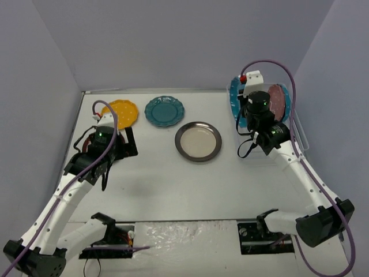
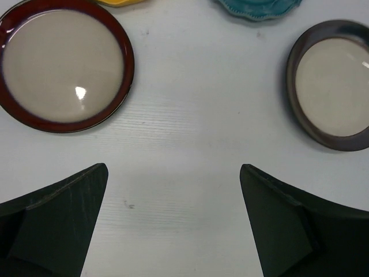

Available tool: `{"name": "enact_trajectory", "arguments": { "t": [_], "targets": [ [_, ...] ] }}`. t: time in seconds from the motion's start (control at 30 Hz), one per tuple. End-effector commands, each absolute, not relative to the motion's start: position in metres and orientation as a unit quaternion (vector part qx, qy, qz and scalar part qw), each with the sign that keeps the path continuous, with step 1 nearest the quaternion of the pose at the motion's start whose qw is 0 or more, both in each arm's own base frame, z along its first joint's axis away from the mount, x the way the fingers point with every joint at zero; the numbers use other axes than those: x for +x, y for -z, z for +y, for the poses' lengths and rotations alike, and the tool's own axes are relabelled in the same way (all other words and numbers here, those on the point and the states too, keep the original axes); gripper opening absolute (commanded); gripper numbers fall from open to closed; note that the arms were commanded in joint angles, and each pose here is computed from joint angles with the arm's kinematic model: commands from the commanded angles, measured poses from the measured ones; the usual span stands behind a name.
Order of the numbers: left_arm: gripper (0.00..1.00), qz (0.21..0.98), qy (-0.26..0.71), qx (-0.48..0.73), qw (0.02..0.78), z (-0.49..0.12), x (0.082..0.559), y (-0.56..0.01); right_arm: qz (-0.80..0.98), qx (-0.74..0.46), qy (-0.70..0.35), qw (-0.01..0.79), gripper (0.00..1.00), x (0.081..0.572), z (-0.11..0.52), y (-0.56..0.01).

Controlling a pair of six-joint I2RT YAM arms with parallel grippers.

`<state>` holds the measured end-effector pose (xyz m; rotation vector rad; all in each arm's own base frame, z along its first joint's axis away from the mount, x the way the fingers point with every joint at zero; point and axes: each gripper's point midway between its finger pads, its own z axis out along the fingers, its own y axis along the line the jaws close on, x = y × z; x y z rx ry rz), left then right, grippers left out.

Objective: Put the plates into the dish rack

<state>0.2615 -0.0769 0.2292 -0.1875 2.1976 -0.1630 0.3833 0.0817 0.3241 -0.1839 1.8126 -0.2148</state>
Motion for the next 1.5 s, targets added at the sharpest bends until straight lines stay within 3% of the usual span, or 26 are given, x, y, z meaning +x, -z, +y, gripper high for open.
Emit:
{"name": "enact_trajectory", "arguments": {
  "t": [0.0, 0.13, 0.57, 1.07, 1.47],
  "targets": [
    [0.97, 0.896, 0.017, -0.012, 0.444, -0.069, 0.269, -0.223, 0.708, -0.038, 0.18, 0.682, 0.0, 0.427, 0.02, -0.41],
    [0.97, 0.903, 0.034, -0.007, 0.428, -0.073, 0.269, -0.208, 0.694, -0.03, 0.213, 0.686, 0.0, 0.455, -0.011, -0.421],
    [0.97, 0.897, 0.039, -0.017, 0.44, -0.069, 0.264, -0.208, 0.699, -0.021, 0.299, 0.649, 0.0, 0.523, -0.083, -0.378],
    [0.97, 0.904, 0.038, -0.02, 0.425, -0.069, 0.267, -0.2, 0.673, -0.004, 0.334, 0.66, 0.0, 0.521, -0.105, -0.383],
    [0.97, 0.904, 0.038, -0.026, 0.425, -0.066, 0.267, -0.2, 0.715, -0.031, 0.29, 0.636, 0.0, 0.541, -0.11, -0.318]
  ]
}}
